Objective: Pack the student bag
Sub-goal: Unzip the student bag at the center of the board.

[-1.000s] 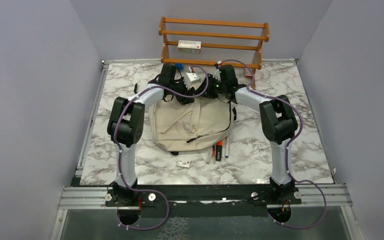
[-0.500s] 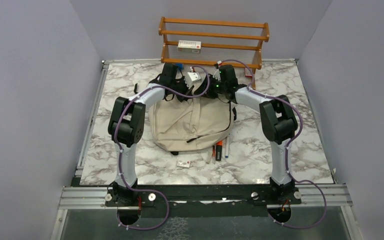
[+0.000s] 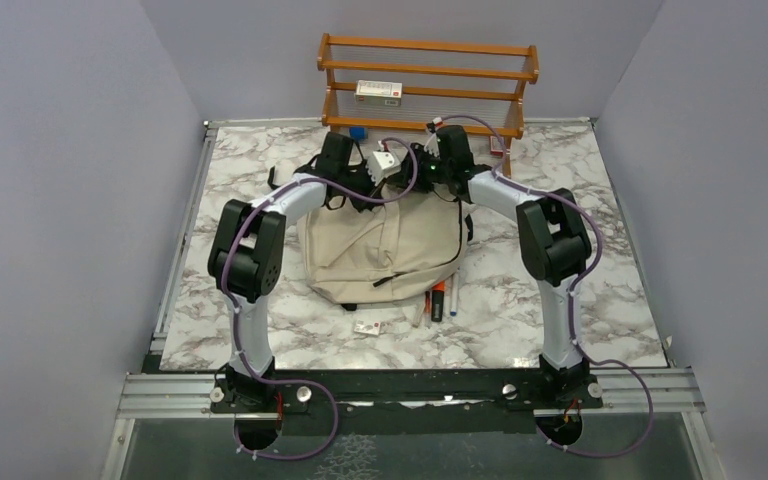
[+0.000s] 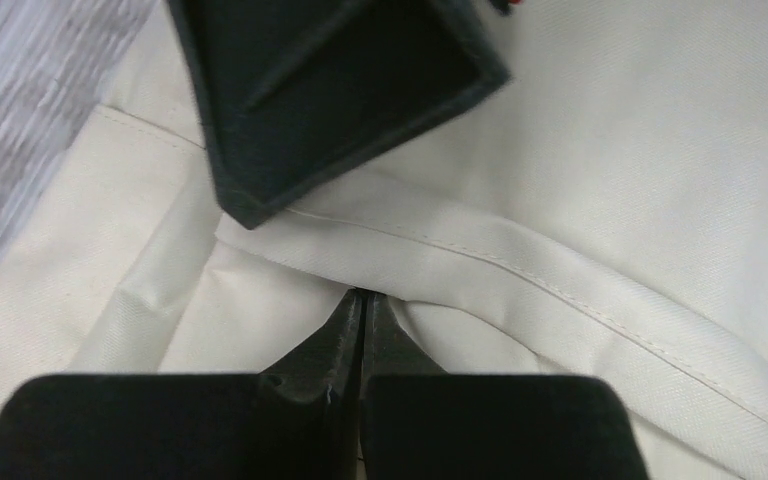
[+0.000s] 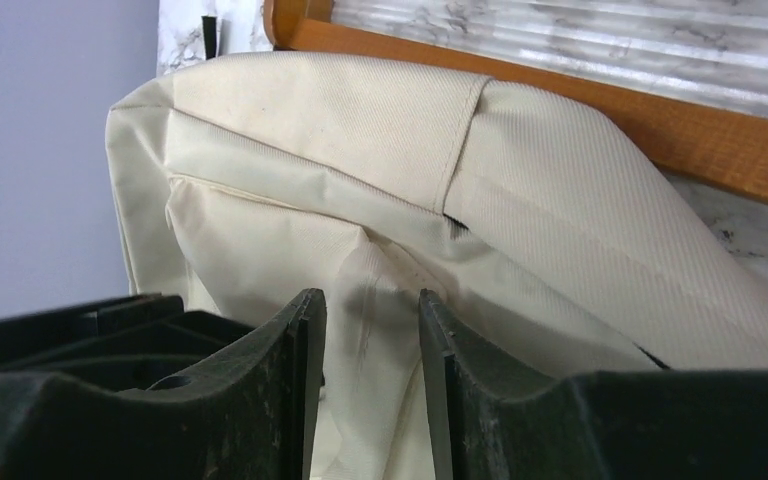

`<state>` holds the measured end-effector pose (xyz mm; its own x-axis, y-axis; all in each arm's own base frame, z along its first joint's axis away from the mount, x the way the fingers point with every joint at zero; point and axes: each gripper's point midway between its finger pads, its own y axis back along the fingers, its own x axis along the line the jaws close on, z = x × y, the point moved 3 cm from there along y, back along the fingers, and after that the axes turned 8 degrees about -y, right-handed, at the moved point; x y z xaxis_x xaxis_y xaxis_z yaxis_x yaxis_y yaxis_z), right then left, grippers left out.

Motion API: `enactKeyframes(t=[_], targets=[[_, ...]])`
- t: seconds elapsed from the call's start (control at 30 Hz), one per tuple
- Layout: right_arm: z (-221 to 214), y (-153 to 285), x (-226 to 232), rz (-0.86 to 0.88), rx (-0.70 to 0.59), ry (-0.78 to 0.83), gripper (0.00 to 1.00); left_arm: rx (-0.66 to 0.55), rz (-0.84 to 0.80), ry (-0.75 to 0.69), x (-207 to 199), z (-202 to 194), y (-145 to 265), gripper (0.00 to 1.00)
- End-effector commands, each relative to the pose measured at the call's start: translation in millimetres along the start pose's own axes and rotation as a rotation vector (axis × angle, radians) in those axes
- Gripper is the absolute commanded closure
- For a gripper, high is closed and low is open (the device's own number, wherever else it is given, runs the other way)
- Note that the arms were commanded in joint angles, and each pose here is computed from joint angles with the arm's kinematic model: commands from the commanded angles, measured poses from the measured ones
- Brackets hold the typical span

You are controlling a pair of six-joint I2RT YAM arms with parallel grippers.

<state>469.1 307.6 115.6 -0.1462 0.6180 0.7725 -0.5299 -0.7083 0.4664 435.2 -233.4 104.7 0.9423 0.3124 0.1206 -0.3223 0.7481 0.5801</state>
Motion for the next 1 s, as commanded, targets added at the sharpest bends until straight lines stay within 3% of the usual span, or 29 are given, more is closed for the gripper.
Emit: enactKeyframes(t=[0.0, 0.13, 0.27, 0.37, 0.73, 0.97], targets=[[3.6, -9.9, -11.4, -0.035, 0.005, -0.015, 0.56, -0.004, -0.056, 0.036, -24.9, 7.5, 10.4, 1.0], [1.8, -15.6, -14.7, -0.034, 0.022, -0.02, 0.59, -0.001, -0.08, 0.032, -38.4, 10.4, 7.9, 1.0], [-0.4, -20.7, -19.2, -0.037, 0.034, -0.024, 0.78, 0.002, -0.088, 0.041, -45.5, 13.2, 6.7, 1.0], [-0.2, -21.1, -18.8, -0.029, 0.028, -0.025, 0.87, 0.002, -0.093, 0.035, -53.7, 18.8, 9.8, 1.0], [7.0, -21.8, -18.9, -0.034, -0.006, -0.018, 0.99, -0.001, -0.127, 0.06, -97.8, 26.2, 37.2, 1.0], [11.8, -22.1, -18.1, -0.029, -0.017, -0.014, 0.99, 0.06, -0.141, 0.072, -122.8, 11.8, 54.1, 1.0]])
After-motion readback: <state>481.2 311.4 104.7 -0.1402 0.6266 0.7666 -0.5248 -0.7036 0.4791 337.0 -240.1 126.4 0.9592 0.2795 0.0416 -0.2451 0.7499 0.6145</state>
